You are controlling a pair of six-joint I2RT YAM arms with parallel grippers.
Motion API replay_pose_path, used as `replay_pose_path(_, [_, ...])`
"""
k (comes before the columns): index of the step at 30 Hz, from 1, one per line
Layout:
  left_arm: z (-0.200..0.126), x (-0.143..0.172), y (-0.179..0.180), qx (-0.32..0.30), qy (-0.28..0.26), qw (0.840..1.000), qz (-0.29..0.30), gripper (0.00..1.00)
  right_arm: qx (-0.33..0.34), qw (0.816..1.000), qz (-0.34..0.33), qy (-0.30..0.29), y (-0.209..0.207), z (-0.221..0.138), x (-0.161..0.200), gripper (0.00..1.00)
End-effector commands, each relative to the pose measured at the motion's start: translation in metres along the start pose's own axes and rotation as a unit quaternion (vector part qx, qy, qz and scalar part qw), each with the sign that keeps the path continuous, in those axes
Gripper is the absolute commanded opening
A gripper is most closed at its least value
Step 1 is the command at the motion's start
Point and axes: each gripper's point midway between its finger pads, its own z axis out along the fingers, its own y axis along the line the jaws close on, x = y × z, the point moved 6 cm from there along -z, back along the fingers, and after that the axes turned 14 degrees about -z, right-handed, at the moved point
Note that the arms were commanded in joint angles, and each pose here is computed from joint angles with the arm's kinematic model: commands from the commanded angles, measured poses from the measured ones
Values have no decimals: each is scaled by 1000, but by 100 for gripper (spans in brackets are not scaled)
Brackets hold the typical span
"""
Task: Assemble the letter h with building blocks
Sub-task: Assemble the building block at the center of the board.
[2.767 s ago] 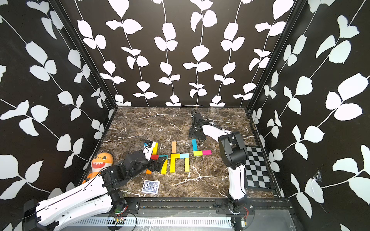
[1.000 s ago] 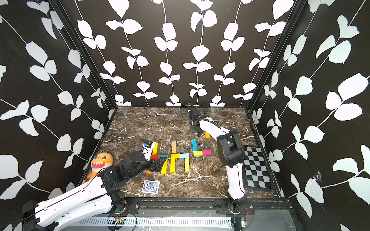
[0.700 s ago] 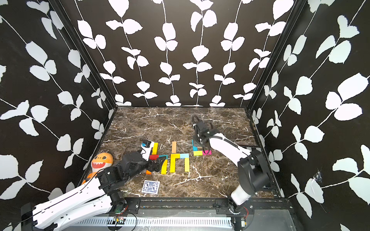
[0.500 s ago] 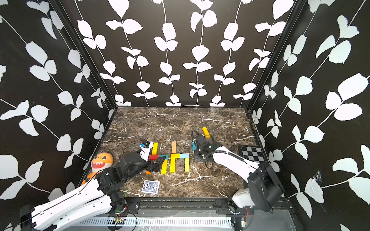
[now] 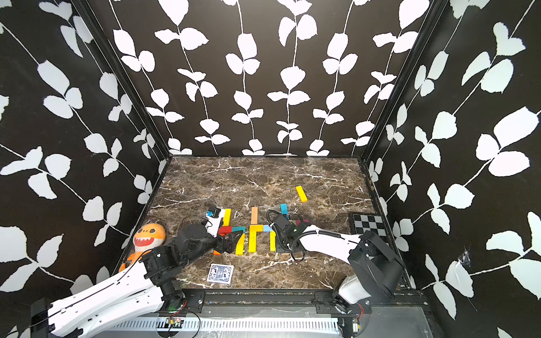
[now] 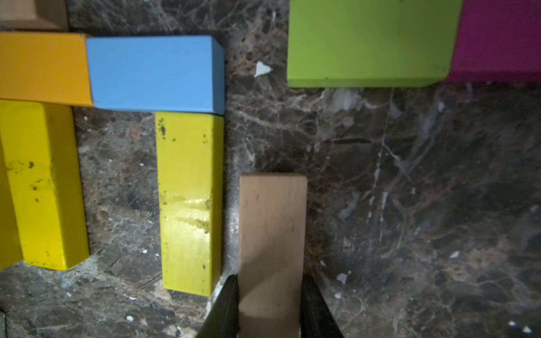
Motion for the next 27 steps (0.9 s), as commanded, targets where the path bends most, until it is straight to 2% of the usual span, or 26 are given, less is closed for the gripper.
replay_pose_path(1, [-2,-1,1,4,-11,1000,0,99,14,1000,17,-13,-2,5,-3,11])
replay_pose_path(6, [-3,0,3,2,-13,1000,0,99,36,999,5,-13,-5,7,-9,11])
replay_pose_path(13, [-4,0,4,-1,-12,1000,2,99,55,998,20,-13,-17,13,-11,11])
replay_pose_path(27, [-3,1,6,-6,-14,1000,4,99,36,999,14,-17,-19,15,-17,11])
